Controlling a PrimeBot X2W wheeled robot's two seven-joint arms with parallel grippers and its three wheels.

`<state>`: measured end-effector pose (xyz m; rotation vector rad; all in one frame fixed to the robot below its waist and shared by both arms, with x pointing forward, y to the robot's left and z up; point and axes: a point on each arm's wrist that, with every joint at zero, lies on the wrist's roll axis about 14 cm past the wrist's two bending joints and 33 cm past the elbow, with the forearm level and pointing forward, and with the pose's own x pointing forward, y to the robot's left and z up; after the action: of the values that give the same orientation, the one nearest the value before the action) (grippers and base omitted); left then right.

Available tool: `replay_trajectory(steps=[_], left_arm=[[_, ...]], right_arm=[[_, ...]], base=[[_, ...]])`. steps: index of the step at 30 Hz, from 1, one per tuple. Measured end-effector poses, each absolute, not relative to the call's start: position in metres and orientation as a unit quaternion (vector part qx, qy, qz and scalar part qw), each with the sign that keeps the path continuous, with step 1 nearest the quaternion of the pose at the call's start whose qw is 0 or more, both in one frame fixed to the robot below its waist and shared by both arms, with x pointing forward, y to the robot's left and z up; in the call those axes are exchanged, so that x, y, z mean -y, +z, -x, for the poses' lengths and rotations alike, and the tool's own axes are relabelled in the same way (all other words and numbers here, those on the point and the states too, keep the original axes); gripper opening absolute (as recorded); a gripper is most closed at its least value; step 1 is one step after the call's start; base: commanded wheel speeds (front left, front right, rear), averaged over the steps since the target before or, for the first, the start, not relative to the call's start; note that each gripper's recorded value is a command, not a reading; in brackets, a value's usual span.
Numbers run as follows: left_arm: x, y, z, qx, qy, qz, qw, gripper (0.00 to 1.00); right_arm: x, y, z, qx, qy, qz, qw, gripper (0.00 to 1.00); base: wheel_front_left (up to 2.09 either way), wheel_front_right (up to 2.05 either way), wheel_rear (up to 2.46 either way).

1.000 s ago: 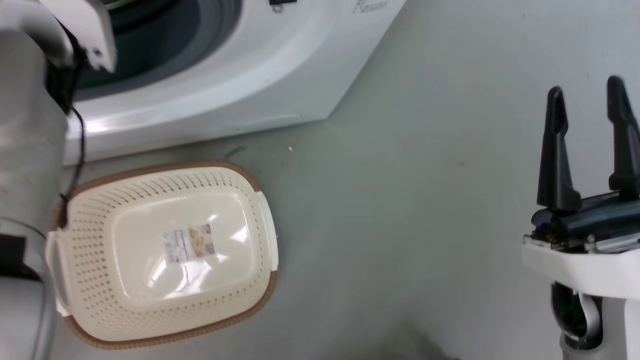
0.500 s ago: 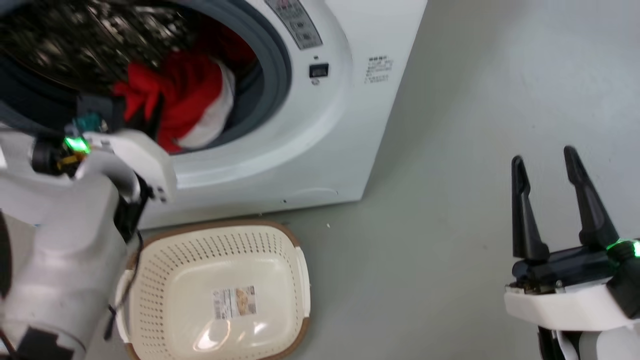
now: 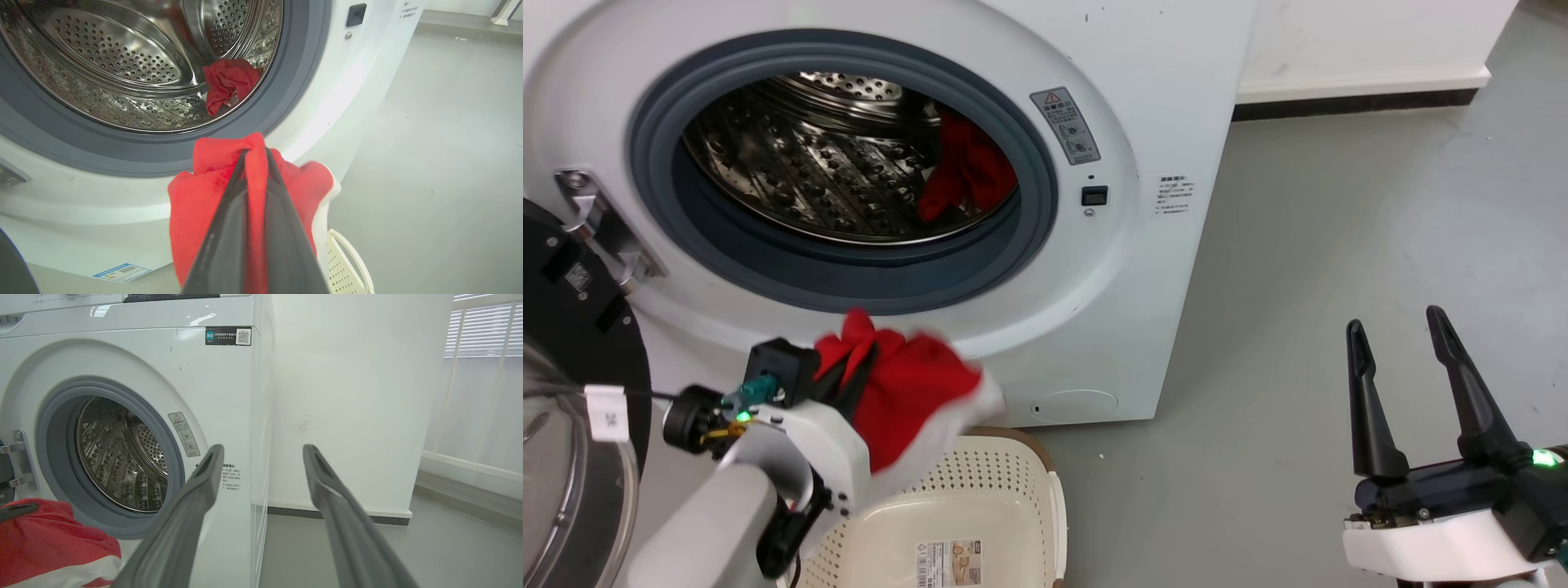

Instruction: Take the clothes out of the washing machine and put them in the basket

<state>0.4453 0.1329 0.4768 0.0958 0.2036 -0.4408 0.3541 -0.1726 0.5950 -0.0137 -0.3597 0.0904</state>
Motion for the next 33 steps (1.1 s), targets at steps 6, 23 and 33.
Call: replay_trajectory(steps=[6, 23, 33], left_arm=[[-0.13, 0.452, -0.421, -0.143, -0.219, -0.034, 0.965, 0.0], [-0.127, 0.311, -0.43, -0.33, -0.197, -0.032, 0.923, 0.0], [-0.127, 0.218, -0.438, -0.451, -0.162, -0.007, 0.878, 0.0]], right_arm=[[0.171, 0.593, -0.355, 0.175, 0.047, 0.006, 0.983, 1.0], [0.183, 0.572, -0.405, 0.151, 0.033, 0.009, 0.988, 1.0], [0.208, 0.529, -0.447, 0.107, 0.004, 0.019, 0.994, 1.0]], base=[[0.0, 0.0, 0.0], [0.0, 0.0, 0.0], [0.0, 0.0, 0.0]])
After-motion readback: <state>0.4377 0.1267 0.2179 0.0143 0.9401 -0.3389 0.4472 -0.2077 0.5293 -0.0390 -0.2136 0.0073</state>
